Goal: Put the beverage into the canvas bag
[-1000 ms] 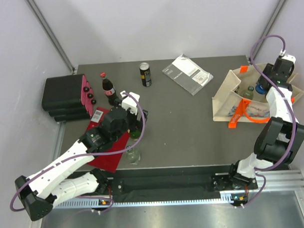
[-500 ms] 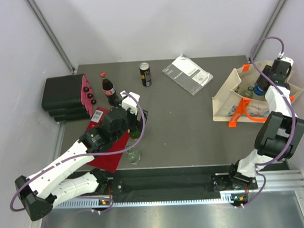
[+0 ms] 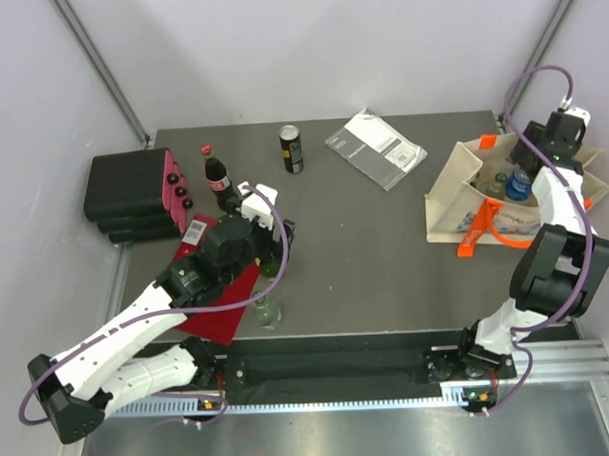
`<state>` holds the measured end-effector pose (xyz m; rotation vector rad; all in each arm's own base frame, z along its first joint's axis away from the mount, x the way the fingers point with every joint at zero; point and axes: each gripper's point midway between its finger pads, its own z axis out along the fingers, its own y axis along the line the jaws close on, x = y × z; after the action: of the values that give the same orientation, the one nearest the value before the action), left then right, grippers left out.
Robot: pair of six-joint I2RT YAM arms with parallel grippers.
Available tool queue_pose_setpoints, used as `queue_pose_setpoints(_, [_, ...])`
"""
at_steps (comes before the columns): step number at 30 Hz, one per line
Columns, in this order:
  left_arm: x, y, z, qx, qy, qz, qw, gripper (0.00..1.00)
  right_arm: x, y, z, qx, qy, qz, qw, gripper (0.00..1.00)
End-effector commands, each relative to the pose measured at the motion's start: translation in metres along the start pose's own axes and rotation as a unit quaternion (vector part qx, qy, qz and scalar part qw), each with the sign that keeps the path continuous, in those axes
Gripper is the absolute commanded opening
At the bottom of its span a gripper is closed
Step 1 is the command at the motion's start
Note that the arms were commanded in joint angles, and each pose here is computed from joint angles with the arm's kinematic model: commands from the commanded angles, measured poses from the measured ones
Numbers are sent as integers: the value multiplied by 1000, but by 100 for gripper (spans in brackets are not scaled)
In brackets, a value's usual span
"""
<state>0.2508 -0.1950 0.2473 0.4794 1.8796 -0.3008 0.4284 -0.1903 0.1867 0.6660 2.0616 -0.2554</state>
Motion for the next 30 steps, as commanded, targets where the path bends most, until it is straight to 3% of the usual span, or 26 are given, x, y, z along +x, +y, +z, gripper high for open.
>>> queue_pose_setpoints(1, [-19, -2, -4, 8, -35, -15, 999, 93, -85, 16, -37, -27, -106, 23, 994, 68])
queue_pose_setpoints(13, [-19, -2, -5, 7, -36, -16, 999, 93, -131, 25, -120, -57, -157, 28, 986, 71])
queue_pose_setpoints(19, [-18, 0, -3, 2, -34, -15, 999, 93, -141, 65, -185, -129, -188, 7, 974, 71])
queue_pose_setpoints(26, [-22, 0, -8, 4, -48, -18, 999, 93, -96, 174, -245, -288, -188, -36, 938, 72])
queue_pose_setpoints(28, [-27, 0, -11, 9, -57, -24, 998, 93, -61, 211, -254, -343, -175, -57, 921, 72])
queue_pose_setpoints(30, [-34, -2, -16, 14, -74, -46, 996, 93, -31, 229, -249, -354, -152, -71, 920, 72])
